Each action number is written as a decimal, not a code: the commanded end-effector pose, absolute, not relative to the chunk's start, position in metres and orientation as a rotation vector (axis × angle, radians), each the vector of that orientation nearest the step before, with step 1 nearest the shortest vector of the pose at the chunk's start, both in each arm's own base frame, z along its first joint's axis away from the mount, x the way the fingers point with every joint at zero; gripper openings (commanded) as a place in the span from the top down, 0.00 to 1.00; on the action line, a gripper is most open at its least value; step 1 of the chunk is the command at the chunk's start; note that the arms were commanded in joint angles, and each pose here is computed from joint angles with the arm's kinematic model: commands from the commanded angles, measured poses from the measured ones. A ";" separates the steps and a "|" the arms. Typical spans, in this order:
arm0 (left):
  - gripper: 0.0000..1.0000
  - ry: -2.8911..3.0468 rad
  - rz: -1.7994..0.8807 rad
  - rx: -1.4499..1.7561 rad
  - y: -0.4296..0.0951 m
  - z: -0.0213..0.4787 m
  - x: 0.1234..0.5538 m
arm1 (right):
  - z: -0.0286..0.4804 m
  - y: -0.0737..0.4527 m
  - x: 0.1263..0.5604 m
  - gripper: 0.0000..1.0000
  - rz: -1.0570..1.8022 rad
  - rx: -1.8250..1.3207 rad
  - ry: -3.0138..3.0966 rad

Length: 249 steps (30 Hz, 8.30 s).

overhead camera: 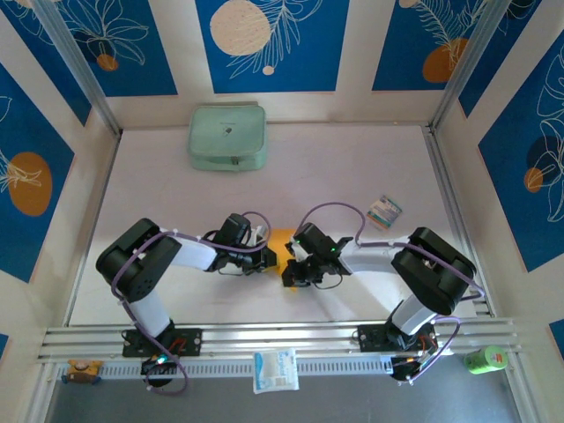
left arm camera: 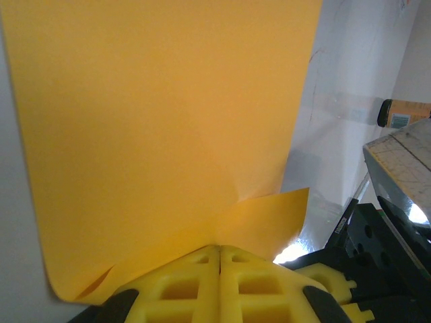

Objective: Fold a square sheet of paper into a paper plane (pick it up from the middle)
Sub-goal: Third fold the triangle at the center of the table.

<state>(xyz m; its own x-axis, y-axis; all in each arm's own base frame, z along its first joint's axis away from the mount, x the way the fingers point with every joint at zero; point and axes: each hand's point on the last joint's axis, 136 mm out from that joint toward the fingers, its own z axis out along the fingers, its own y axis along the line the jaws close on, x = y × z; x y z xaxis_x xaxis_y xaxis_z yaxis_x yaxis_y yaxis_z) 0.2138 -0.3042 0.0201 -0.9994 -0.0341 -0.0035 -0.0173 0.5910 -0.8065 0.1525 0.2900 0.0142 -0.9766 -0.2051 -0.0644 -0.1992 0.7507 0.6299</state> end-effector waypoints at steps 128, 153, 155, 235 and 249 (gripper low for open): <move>1.00 2.946 -1.008 0.112 -0.279 -0.009 0.217 | 0.039 0.286 0.171 0.95 -1.230 0.205 -2.803; 1.00 2.957 -1.006 0.107 -0.277 -0.012 0.217 | 0.027 0.271 0.156 0.93 -1.124 0.180 -2.843; 1.00 2.957 -1.005 0.107 -0.277 -0.012 0.217 | 0.036 0.282 0.165 0.93 -1.170 0.206 -2.849; 0.81 2.675 -0.983 -0.081 -0.271 0.043 0.224 | 0.045 0.250 0.204 0.61 -1.109 -0.103 -2.999; 0.64 2.682 -1.071 -0.039 -0.252 0.055 0.234 | 0.041 0.267 0.210 0.69 -1.168 -0.031 -2.930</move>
